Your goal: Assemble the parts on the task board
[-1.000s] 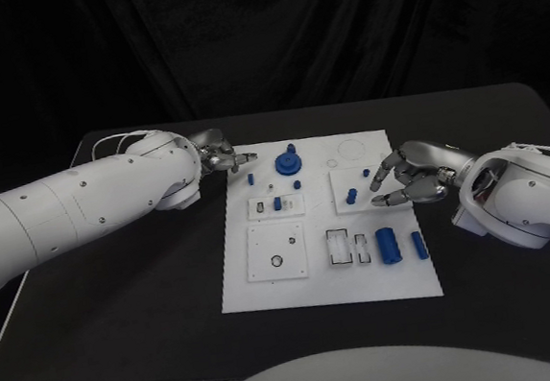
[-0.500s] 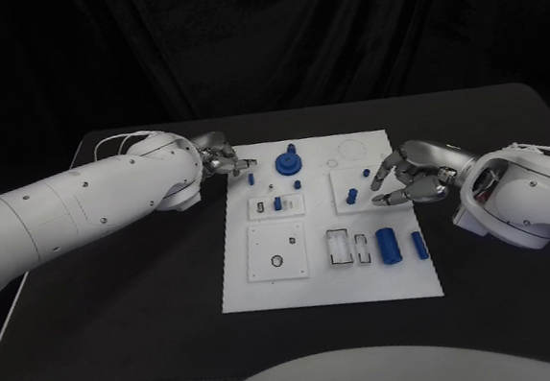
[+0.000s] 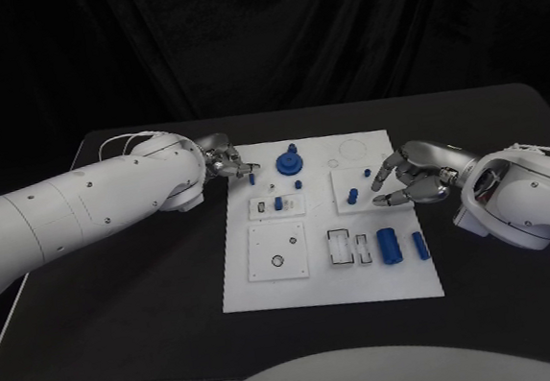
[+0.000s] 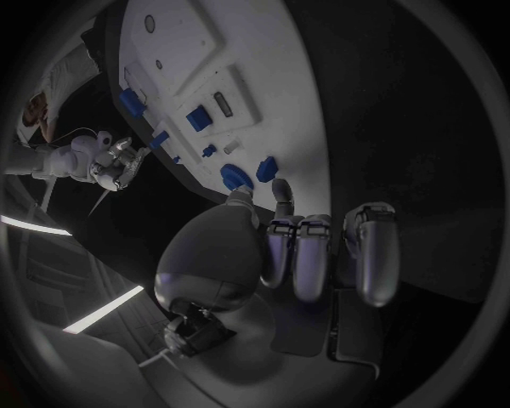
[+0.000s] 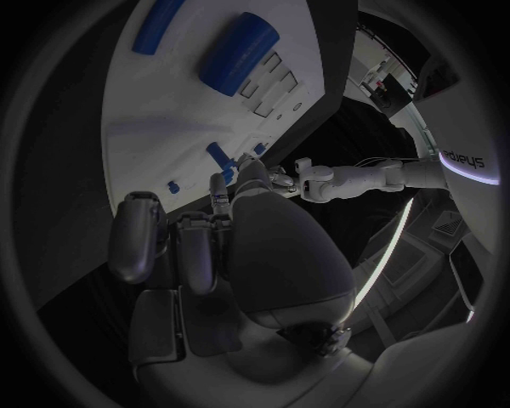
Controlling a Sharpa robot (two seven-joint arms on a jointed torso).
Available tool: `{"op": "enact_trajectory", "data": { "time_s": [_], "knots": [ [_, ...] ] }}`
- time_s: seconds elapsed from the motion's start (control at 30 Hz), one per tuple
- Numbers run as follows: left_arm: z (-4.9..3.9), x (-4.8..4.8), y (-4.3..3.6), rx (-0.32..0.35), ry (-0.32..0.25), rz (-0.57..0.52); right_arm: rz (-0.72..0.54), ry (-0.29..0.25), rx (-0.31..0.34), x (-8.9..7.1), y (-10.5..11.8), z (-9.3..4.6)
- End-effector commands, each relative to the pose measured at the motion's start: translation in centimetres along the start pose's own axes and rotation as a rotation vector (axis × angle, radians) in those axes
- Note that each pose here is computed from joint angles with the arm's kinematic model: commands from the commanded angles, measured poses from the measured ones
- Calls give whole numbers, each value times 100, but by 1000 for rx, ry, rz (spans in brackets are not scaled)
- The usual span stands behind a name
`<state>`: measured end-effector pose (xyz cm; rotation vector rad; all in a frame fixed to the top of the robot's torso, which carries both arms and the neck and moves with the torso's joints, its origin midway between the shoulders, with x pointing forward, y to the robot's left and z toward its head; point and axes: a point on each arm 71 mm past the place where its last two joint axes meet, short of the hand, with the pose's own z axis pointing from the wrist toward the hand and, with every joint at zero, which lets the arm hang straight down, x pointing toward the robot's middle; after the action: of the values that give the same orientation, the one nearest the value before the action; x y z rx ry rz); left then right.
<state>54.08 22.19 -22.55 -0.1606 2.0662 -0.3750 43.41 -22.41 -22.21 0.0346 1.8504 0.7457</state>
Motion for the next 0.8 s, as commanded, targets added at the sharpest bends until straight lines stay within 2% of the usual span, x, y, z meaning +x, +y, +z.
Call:
{"op": "enact_trajectory", "data": {
  "time_s": [0.03,0.8],
  "knots": [
    [4,25,-30,18,16,3,-3,-6,-5,6,4,-8],
    [40,97,-71,13,45,11,-3,0,1,10,-1,-19]
  ]
}}
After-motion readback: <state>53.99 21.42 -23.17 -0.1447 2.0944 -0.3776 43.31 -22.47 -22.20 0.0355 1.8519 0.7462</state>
